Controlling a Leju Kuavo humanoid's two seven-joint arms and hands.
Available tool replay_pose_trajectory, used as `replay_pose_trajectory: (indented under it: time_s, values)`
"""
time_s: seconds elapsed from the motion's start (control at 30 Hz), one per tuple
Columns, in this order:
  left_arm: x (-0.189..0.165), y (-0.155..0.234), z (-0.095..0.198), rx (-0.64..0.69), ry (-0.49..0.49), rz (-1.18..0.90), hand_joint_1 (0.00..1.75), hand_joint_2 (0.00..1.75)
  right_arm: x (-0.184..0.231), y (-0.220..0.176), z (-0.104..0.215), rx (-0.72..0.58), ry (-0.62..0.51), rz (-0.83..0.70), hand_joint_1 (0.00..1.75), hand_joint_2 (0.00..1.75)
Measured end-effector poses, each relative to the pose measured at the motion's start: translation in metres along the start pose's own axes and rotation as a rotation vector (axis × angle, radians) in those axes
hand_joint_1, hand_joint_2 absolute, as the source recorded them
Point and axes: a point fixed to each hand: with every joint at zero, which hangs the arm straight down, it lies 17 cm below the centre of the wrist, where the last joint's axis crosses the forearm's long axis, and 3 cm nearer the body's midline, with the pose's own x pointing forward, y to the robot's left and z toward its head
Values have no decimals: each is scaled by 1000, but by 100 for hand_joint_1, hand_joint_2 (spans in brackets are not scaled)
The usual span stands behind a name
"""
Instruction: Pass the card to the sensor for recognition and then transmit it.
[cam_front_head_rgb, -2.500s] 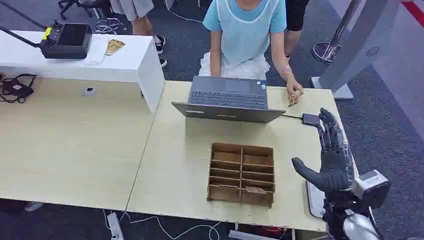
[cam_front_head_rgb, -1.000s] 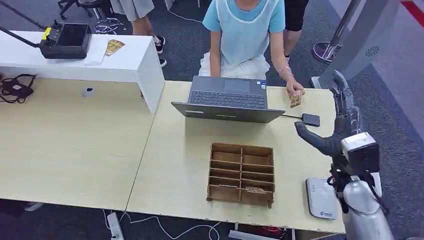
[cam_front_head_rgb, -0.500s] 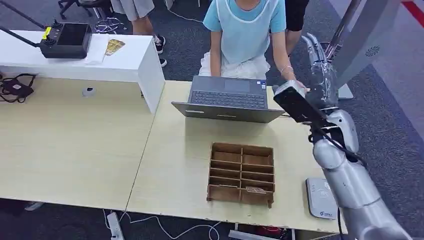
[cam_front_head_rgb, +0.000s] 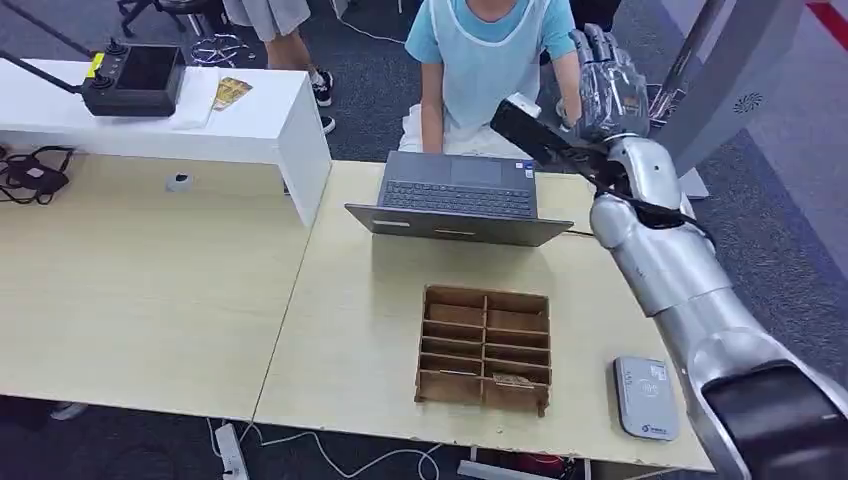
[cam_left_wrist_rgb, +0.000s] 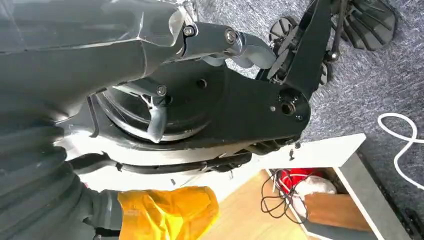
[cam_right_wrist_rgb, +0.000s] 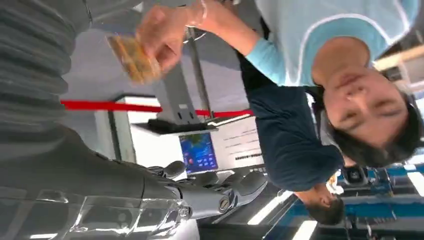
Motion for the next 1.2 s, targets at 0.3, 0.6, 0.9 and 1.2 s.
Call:
replay_pose_trajectory:
  time_s: [0.3, 0.6, 0.9, 1.2]
  values:
    - [7, -21, 1, -35, -8, -13, 0, 175, -17, 21, -11, 93, 42, 110, 0, 175]
    - [7, -35, 2, -60, -5, -21, 0, 175, -38, 43, -6, 154, 73, 168, 175, 175]
    - [7, -35, 2, -60, -5, -21, 0, 175, -54, 51, -2, 173, 95, 182, 175, 175]
    - [7, -35, 2, -60, -5, -22, 0, 175, -57, 52, -1, 166, 89, 185, 175, 175]
